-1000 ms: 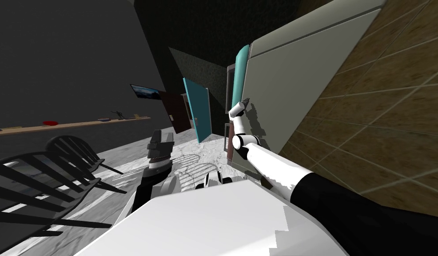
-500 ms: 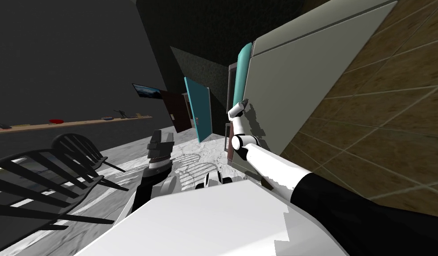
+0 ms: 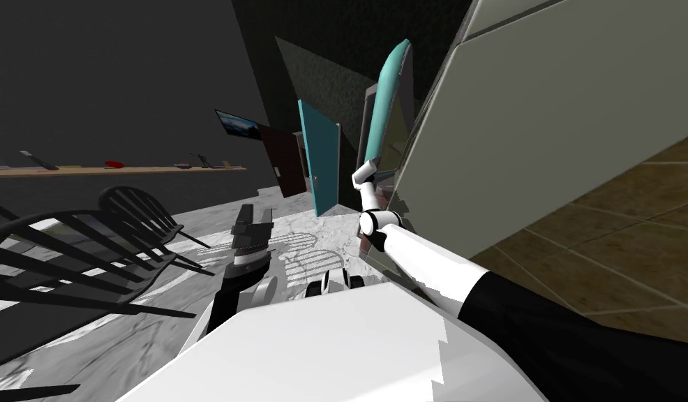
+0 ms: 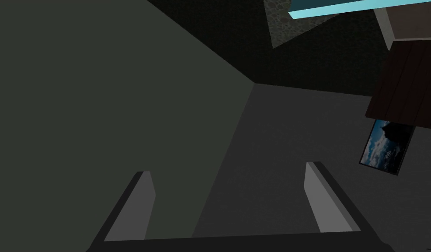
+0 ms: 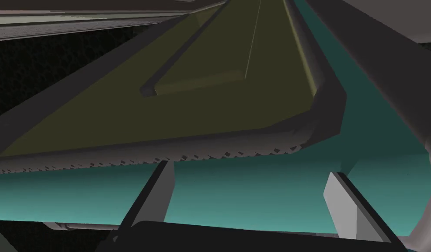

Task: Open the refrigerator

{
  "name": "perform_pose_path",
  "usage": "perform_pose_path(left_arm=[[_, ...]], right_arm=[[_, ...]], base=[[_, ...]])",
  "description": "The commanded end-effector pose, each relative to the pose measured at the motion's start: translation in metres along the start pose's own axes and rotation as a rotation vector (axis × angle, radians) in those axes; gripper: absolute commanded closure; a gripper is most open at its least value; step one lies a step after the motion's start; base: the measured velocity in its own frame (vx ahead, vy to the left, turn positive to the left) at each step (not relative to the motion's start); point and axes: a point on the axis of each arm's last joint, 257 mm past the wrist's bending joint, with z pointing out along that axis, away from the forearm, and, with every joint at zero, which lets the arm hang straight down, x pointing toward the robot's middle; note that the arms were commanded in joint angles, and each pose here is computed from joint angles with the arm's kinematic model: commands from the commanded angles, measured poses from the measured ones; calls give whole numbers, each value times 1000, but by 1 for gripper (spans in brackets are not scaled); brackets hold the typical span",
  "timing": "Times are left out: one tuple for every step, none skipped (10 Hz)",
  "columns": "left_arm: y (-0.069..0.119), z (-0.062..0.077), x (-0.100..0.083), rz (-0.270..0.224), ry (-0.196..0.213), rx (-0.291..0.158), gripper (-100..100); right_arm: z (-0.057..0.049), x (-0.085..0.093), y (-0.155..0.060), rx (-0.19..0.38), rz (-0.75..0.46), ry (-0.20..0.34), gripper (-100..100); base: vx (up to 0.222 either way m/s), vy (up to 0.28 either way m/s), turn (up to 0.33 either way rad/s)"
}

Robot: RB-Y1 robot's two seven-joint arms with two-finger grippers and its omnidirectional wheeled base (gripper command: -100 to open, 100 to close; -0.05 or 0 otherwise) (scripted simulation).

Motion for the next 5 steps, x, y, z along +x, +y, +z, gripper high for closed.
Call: perform_pose_path(left_arm=[[0,0,0,0,0,0,0],[0,0,0,0,0,0,0],[0,0,0,0,0,0,0],[0,0,0,0,0,0,0],[0,0,0,0,0,0,0]], right_arm=[[-4,-8,14,-30,4,-10,-100],[-4,-8,17,-35,6,-8,-100],[-4,-8,17,-35,6,-8,100],[0,4,13,-28,3,22,100],[0,4,13,-28,3,22,100]], base=[[0,0,0],[8,-7,-3],[11,-11,-5],[153,104,-16],[180,139,-22]])
